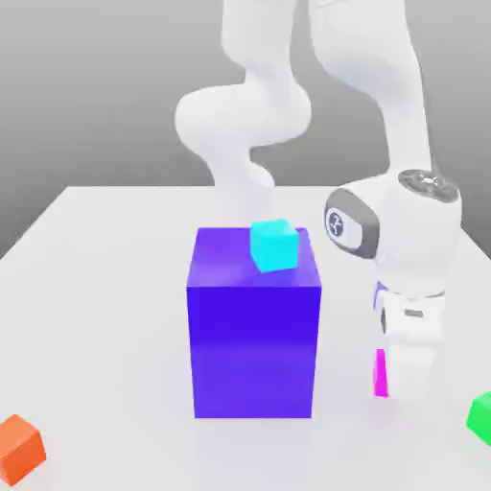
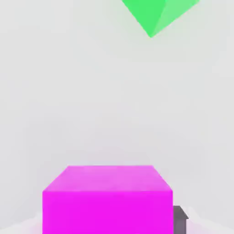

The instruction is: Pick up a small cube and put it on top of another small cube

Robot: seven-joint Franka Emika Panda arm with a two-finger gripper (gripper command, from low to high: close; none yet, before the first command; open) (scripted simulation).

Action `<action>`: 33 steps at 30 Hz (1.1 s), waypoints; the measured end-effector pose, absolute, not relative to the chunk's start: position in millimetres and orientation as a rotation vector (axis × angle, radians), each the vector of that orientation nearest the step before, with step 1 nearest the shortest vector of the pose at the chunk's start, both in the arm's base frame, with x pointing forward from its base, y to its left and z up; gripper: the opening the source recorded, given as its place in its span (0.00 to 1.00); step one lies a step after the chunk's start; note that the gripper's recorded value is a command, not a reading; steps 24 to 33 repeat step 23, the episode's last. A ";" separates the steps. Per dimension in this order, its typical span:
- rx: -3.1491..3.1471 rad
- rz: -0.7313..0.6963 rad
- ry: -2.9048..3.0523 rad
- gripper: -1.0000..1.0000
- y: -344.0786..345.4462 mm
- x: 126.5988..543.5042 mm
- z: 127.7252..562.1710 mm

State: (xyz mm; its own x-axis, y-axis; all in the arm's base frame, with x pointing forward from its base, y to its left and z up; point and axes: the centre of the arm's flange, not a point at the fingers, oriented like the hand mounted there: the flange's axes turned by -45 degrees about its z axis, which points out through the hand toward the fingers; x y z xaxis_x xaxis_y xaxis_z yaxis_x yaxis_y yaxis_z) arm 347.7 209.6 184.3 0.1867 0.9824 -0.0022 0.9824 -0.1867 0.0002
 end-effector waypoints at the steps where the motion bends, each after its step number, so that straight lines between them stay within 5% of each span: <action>1: 2.388 -0.003 2.040 0.00 216.0 351.0 189.9; 12: 1.791 -0.006 2.582 0.00 329.5 398.6 237.8; 16: 1.738 -0.003 2.618 0.00 339.3 402.7 195.7; 17: 1.736 -0.003 2.620 1.00 339.4 402.4 185.0; 33: 1.734 -0.002 2.620 1.00 339.5 402.2 179.7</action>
